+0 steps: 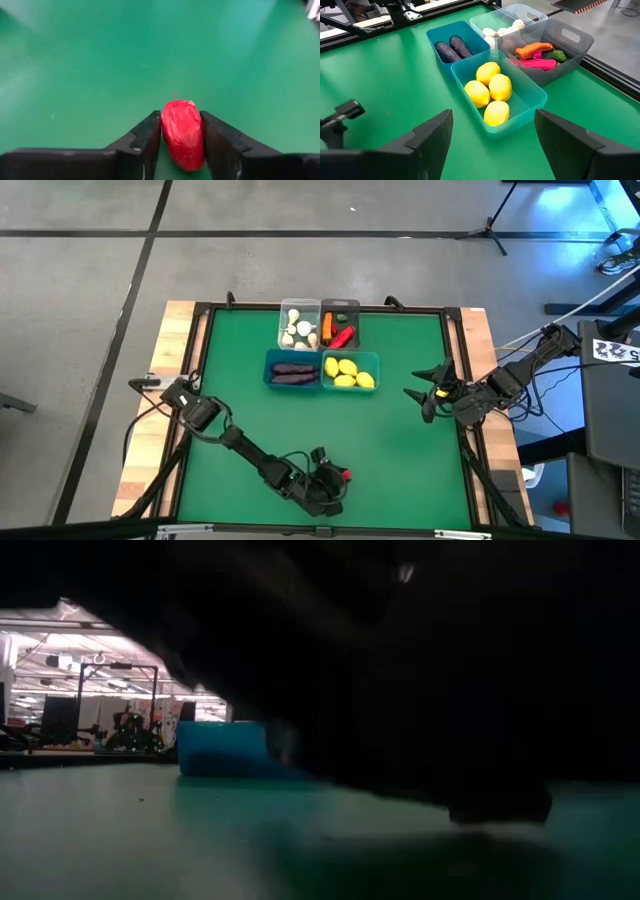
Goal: Sort produce into baskets
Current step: Put the red chili pepper into the black bin
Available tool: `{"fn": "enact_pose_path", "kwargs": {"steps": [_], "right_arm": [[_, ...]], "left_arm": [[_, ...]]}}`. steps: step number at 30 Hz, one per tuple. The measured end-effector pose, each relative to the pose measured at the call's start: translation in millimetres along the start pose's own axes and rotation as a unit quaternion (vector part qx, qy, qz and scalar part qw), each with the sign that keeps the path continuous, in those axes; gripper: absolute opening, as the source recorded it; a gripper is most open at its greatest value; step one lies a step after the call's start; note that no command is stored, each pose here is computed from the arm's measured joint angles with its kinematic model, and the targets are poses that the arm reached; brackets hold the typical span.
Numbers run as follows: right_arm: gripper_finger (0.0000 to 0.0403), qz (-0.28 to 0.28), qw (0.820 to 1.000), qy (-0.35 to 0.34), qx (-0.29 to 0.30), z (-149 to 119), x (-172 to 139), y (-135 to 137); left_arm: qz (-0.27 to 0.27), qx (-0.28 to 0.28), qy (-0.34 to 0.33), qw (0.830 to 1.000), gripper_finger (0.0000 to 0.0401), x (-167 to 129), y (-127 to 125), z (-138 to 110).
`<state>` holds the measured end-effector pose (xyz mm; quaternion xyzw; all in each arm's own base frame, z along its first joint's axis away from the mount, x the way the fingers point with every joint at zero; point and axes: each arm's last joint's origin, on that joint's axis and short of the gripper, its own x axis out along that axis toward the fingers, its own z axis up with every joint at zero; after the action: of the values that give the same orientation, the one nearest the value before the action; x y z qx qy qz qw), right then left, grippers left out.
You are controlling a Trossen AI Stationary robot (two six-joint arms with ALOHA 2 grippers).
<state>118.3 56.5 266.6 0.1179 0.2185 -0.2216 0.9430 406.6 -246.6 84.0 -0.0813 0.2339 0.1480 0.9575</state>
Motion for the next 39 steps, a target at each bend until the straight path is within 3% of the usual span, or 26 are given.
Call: {"fn": "enact_pose_path", "kwargs": {"steps": [10, 17, 21, 27, 32, 39], "right_arm": [[0.0280, 0.000, 1.000, 0.000, -0.003, 0, 0, 0], [0.0280, 0.000, 1.000, 0.000, -0.003, 0, 0, 0], [0.0280, 0.000, 1.000, 0.000, -0.004, 0, 0, 0], [0.0280, -0.004, 1.000, 0.004, -0.011, -1, 0, -1], [0.0280, -0.006, 1.000, 0.006, -0.015, -1, 0, -2], [0.0280, -0.010, 1.000, 0.009, -0.020, -2, 0, -3]], "left_arm": [[0.007, 0.059, -0.032, 0.998, 0.0105, -21, 10, 61], [0.065, 0.100, -0.020, 0.993, 0.0103, -41, 55, 128], [0.103, 0.121, -0.017, 0.987, 0.0102, -56, 94, 171], [0.168, 0.098, -0.020, 0.981, 0.0102, -62, 170, 222], [0.174, 0.056, 0.001, 0.983, 0.0102, -40, 239, 225], [0.174, -0.044, -0.047, 0.983, 0.0102, -18, 334, 227]]}}
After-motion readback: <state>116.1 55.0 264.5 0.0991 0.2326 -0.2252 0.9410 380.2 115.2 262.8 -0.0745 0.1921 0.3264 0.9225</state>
